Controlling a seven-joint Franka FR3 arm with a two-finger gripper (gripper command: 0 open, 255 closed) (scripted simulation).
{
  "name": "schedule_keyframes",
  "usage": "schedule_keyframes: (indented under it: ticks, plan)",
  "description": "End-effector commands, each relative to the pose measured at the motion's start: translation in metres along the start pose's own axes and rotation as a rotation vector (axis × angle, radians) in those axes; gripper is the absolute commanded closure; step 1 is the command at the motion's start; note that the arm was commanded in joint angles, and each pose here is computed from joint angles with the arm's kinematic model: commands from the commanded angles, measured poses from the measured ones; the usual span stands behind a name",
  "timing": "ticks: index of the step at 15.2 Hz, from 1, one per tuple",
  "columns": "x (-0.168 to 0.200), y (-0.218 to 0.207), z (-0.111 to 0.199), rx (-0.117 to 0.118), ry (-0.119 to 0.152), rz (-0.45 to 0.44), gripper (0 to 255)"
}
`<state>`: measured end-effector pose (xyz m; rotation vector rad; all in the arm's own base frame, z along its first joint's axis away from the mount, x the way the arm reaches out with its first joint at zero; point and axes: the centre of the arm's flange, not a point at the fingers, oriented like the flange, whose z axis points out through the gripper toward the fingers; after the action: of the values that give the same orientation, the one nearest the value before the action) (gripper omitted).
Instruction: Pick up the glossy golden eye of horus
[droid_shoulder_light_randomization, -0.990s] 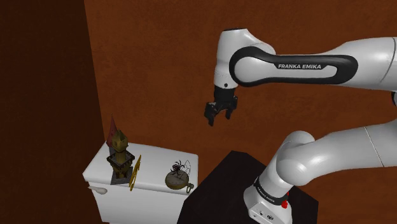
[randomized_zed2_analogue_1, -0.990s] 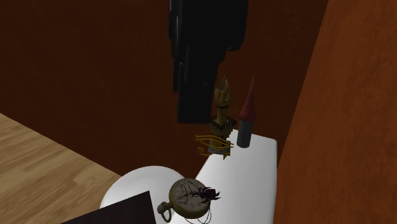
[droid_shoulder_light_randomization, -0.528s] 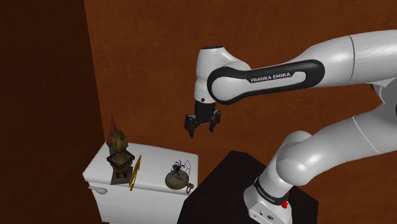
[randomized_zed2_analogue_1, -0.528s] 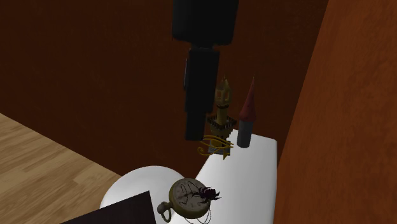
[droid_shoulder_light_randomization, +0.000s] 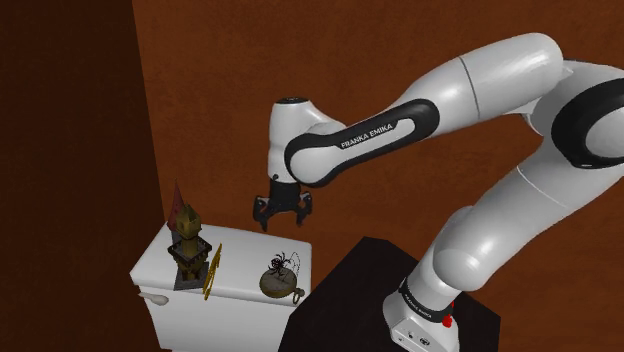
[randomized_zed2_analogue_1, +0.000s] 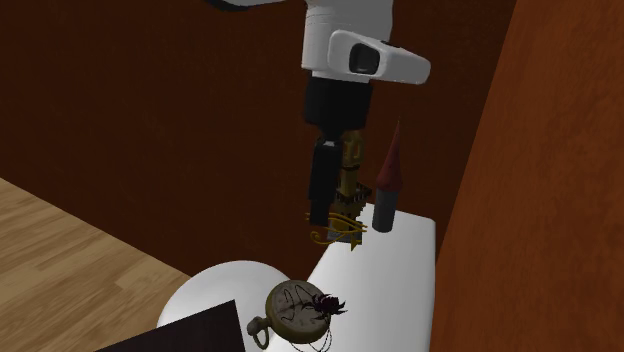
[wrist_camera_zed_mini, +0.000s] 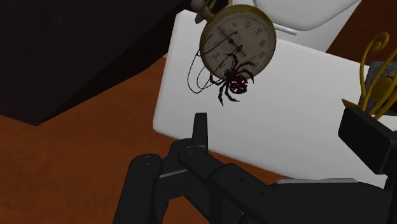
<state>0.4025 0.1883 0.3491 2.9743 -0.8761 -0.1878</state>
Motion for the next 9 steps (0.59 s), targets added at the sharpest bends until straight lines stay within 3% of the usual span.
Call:
schedule_keyframes:
  ticks: [1,9]
  plan:
    - [0.005,-0.021,0.017,0.013,-0.004,0.043,0]
    - [0.037,-0.099,0.072,0.056,-0.017,0.204,0]
